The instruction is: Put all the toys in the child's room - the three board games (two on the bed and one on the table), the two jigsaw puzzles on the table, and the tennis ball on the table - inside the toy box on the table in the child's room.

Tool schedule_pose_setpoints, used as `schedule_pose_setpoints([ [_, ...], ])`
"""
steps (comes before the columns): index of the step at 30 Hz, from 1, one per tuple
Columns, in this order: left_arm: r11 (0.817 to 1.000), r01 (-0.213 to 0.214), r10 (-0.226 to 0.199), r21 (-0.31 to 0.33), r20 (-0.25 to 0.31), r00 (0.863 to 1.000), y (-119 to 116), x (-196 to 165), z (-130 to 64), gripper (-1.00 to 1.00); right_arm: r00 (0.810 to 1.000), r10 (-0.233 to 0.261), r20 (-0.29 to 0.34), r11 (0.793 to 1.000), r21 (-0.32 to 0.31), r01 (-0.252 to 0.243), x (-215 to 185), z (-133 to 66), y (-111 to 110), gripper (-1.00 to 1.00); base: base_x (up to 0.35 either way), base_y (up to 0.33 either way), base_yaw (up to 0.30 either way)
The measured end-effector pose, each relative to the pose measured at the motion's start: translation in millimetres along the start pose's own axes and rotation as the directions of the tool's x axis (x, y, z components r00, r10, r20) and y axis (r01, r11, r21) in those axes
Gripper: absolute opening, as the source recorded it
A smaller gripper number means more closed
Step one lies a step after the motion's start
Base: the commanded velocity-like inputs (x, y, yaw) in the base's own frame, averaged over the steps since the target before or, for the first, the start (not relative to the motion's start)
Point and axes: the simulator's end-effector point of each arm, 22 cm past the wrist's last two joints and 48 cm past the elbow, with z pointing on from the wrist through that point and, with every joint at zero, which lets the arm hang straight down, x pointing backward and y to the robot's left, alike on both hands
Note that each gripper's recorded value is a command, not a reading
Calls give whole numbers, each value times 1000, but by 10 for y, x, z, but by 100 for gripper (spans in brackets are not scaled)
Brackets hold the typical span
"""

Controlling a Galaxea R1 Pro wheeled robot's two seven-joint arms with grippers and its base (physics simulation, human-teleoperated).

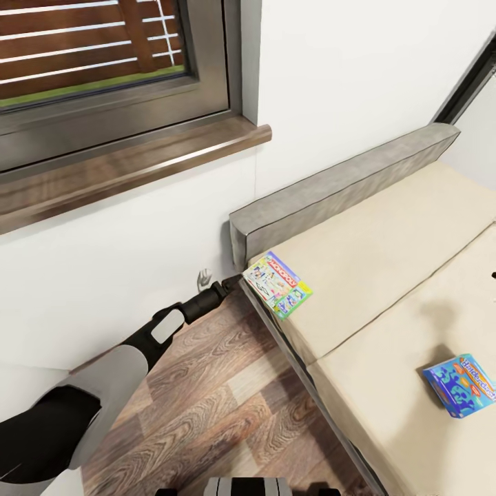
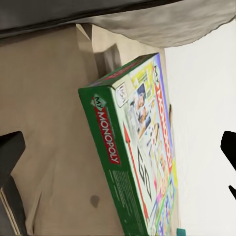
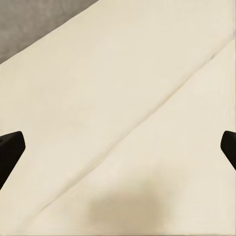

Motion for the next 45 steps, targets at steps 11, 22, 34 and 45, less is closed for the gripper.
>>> schedule_pose_setpoints([
  [11,1000,-2,2,2,1,1000,-8,-13,2,100,1000,0,0,1000,0,0,1,1,3,100,0,0,-93],
  [22,1000,-3,3,1,2,1000,-5,-12,0,100,1000,0,0,1000,-1,0,2,1,5,100,0,0,-20],
  [34,1000,-3,3,1,3,1000,-4,-13,-1,100,1000,0,0,1000,-1,0,5,0,5,100,0,0,-4],
  [45,1000,-3,3,1,3,1000,-5,-12,0,100,1000,0,0,1000,-1,0,6,0,6,100,0,0,-16],
])
